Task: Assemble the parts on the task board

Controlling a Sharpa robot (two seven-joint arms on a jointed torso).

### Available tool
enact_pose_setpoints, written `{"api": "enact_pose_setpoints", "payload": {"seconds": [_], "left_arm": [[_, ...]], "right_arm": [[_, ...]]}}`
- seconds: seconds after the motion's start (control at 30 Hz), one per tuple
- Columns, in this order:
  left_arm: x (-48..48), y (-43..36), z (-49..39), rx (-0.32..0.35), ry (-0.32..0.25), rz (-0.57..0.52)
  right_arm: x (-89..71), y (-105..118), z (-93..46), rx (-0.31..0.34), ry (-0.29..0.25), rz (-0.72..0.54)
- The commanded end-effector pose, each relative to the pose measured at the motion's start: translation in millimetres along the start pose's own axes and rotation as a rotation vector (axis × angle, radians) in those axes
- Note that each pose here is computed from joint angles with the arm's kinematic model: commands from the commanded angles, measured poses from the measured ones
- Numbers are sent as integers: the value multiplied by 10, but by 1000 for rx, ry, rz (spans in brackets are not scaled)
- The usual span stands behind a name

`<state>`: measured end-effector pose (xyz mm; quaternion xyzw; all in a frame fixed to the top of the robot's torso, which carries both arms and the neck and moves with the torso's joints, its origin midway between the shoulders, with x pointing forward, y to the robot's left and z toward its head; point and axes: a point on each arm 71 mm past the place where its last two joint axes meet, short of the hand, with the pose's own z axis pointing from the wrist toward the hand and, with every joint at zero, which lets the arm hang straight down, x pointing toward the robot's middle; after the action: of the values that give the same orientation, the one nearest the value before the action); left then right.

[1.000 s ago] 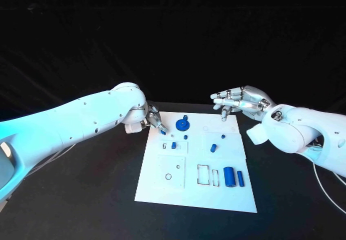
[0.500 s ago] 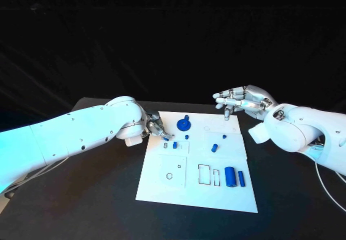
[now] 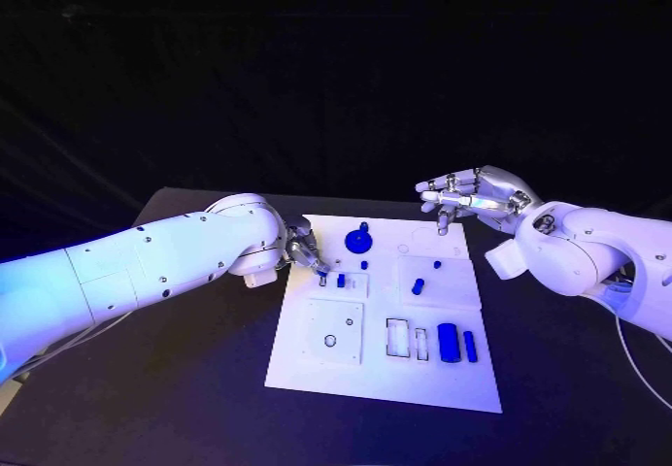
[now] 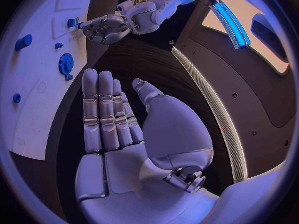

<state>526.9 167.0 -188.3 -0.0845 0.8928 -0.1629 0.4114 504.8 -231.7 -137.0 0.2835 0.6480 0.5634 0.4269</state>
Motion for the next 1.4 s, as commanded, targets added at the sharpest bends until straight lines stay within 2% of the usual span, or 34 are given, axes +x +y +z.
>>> {"api": "enact_pose_setpoints", "payload": {"seconds": [0.03, 0.57, 1.4], "left_arm": [[30, -5, -1, -5, 27, 57], [66, 21, 6, -27, 56, 80], [119, 47, 16, -65, 100, 114]], "right_arm": [[34, -4, 0, -1, 39, 1], [45, -8, 3, -3, 48, 0], [14, -8, -19, -7, 30, -6]]}}
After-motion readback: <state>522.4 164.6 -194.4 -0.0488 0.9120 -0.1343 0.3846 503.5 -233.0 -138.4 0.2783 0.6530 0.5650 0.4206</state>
